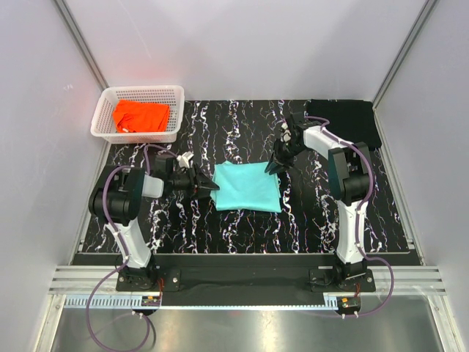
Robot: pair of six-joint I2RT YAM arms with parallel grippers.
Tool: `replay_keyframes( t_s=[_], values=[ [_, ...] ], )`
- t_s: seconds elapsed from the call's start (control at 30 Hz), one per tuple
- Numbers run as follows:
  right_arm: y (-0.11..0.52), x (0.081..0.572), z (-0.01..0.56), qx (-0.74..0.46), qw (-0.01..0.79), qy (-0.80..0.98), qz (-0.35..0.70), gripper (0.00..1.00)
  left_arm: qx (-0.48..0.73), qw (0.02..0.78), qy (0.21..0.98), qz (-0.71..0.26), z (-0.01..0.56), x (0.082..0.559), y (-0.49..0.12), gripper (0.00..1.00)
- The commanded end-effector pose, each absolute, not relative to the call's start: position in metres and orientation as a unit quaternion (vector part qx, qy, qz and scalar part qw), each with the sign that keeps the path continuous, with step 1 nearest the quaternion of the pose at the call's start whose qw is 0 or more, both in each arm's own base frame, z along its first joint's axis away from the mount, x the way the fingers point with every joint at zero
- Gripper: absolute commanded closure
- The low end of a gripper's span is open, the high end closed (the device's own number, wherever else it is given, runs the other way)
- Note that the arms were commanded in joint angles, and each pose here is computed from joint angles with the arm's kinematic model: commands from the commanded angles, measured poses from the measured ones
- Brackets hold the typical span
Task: Fold and stack the t-shirts
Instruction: Fold the tshirt
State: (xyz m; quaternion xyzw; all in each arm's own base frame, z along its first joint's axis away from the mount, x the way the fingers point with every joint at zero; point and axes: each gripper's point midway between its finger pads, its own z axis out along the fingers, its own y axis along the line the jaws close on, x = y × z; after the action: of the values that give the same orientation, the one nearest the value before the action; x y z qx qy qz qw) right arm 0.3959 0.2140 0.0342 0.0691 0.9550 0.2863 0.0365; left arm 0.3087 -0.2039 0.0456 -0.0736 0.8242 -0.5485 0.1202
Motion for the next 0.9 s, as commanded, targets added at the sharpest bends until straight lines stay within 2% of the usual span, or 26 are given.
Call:
replay_keyframes(
  t_s=[0.0,0.23,0.53,0.63,0.67,0.77,0.8,0.87],
  values=[
    [0.220,0.399,0.036,0.068,0.042,0.952,0.296,0.70,-0.032,0.134,0.797,-0.588,0.079,0.304,-0.211,0.44],
    [0.221,0.399,0.034,0.071,0.040,0.951,0.299,0.72,-0.024,0.123,0.782,-0.610,0.098,0.297,-0.216,0.36],
    [0.222,0.398,0.031,0.078,0.037,0.950,0.301,0.72,-0.061,0.046,0.820,-0.567,0.065,0.268,-0.222,0.47],
    [0.223,0.398,0.029,0.082,0.034,0.949,0.301,0.73,-0.070,0.046,0.828,-0.555,0.058,0.267,-0.222,0.55],
    [0.223,0.398,0.029,0.082,0.035,0.949,0.302,0.73,-0.075,0.044,0.830,-0.550,0.055,0.268,-0.222,0.63],
    [0.222,0.398,0.031,0.084,0.037,0.950,0.299,0.73,-0.094,0.051,0.841,-0.530,0.046,0.276,-0.219,0.74],
    [0.221,0.398,0.032,0.084,0.041,0.951,0.294,0.73,-0.095,0.056,0.844,-0.524,0.045,0.278,-0.218,0.86],
    [0.218,0.400,0.036,0.083,0.052,0.952,0.289,0.73,-0.115,0.053,0.862,-0.492,0.035,0.284,-0.213,1.00]
  ],
)
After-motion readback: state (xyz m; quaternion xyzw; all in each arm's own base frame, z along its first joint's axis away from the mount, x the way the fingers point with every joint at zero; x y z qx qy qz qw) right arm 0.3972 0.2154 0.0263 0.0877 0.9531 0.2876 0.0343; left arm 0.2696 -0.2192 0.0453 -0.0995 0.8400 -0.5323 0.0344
